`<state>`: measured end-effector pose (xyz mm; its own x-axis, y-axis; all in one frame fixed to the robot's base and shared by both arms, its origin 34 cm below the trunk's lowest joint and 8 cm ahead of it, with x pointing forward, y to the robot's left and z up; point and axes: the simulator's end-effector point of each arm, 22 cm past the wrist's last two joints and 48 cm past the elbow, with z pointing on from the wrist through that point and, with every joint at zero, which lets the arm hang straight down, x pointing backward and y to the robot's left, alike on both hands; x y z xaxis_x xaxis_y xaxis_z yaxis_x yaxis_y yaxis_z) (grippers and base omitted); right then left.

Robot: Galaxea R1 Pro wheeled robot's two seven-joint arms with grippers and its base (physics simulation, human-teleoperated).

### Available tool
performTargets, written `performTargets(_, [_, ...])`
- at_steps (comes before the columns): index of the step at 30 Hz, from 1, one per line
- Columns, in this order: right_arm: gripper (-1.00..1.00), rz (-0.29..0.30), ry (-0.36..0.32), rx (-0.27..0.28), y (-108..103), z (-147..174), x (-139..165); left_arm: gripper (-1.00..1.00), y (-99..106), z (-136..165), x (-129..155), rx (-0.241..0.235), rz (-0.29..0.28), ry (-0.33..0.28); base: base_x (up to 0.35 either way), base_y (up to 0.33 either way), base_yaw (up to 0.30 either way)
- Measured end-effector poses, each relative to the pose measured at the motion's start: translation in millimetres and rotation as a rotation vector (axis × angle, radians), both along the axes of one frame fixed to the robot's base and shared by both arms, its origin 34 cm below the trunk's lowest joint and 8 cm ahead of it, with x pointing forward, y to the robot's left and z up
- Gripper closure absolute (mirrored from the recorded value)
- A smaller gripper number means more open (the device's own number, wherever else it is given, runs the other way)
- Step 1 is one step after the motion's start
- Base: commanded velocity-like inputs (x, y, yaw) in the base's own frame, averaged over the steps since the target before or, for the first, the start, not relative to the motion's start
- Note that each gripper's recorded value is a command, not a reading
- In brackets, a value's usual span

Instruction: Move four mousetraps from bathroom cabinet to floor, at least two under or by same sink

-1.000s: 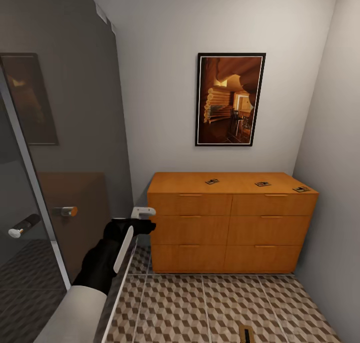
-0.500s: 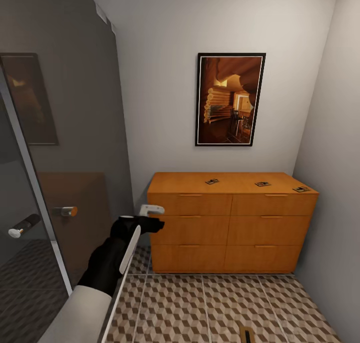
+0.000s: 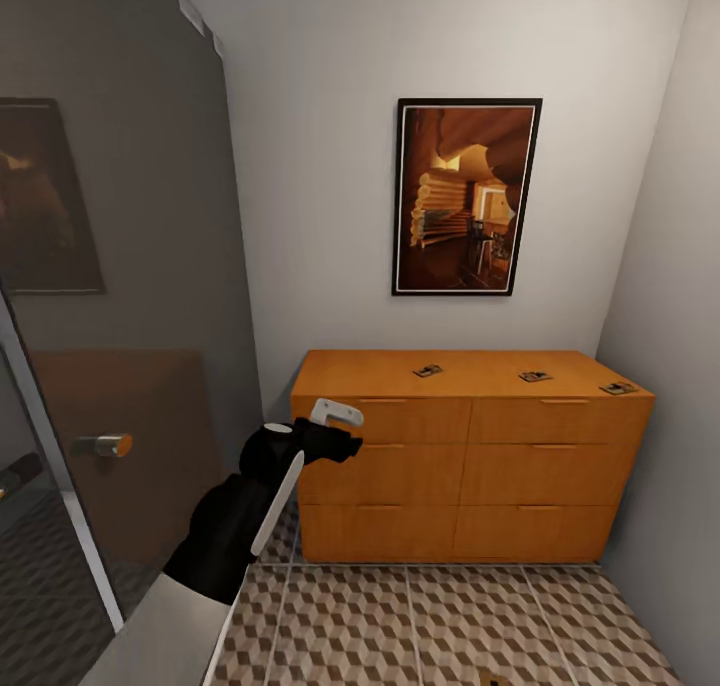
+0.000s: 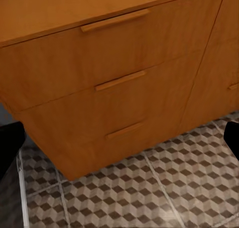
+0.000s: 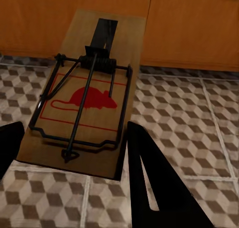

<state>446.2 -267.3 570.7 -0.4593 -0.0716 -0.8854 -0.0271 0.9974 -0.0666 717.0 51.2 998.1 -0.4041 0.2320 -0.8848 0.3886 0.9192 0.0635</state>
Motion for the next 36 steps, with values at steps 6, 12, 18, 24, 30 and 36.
performTargets(6, [1.00,0.001,0.000,-0.001,0.0,-0.1,0.0,-1.00,-0.5,-0.5,-0.3,0.002,-0.002,0.001,0.331,-0.070,0.000])
performTargets(12, [1.00,0.001,0.001,0.000,0.3,-0.2,-0.1,-1.00,-0.5,-0.4,-0.3,0.002,-0.001,0.000,0.333,-0.094,0.000])
performTargets(18, [1.00,0.001,0.003,0.000,0.4,-0.6,-0.3,-1.00,-0.5,-1.1,-0.3,0.002,-0.001,0.002,0.334,-0.096,0.000])
performTargets(24, [1.00,0.001,0.004,0.000,0.3,-0.7,-0.3,-1.00,-0.5,-1.1,-0.2,0.002,-0.002,0.002,0.304,-0.097,0.000])
performTargets(30, [1.00,0.000,0.004,0.000,0.2,-0.8,-0.3,-1.00,-0.5,-1.0,-0.2,0.002,-0.001,0.001,0.268,-0.097,0.000])
performTargets(36, [1.00,0.001,0.004,0.000,0.5,-1.0,-0.3,-1.00,-0.9,-1.3,-0.1,0.002,-0.003,0.002,0.139,-0.050,0.000])
